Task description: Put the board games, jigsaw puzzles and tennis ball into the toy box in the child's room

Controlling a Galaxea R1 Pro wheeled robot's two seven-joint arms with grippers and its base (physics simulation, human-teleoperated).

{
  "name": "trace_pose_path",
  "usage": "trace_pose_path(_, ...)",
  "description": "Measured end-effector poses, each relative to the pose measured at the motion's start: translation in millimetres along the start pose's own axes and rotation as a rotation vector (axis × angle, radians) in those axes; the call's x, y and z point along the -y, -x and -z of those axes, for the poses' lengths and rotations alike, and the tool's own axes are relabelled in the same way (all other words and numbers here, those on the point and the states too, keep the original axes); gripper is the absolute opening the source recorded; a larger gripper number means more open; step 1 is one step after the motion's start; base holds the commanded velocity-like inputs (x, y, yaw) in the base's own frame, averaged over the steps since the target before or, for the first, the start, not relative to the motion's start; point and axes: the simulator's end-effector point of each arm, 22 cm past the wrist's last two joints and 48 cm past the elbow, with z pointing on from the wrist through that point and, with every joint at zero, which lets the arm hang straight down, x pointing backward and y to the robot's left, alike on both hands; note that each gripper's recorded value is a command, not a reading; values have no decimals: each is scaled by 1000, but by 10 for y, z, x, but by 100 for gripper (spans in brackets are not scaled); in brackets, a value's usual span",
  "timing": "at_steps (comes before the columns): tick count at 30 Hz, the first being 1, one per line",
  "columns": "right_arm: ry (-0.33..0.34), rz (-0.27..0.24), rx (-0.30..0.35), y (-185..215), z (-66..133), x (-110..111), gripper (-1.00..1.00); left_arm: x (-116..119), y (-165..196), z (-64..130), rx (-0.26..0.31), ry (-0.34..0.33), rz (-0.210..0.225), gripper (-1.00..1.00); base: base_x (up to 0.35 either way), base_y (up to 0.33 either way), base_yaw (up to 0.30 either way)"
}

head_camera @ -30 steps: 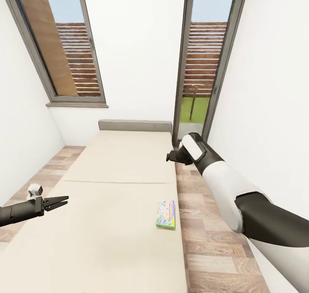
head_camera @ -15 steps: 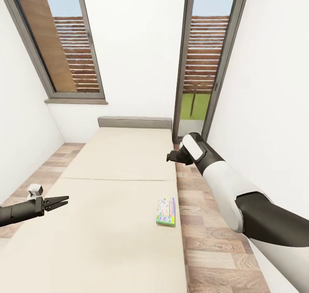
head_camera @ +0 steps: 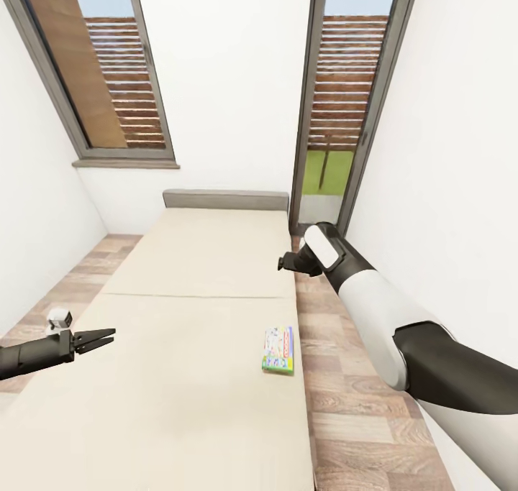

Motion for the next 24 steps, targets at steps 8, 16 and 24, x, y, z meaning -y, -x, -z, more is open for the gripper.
trace_pose_path(8,-2,0,-11,-23,-73,13,100,-60,-31,-23,-8,6,9,100,0,0,0)
trace_pose_path(16,-4,0,-27,-64,-157,36,100,-115,-61,-48,-14,10,20,100,0,0,0)
trace_pose_path(24,-6,-2,-34,-79,-229,56,100,-171,-91,-69,-21,15,31,100,0,0,0)
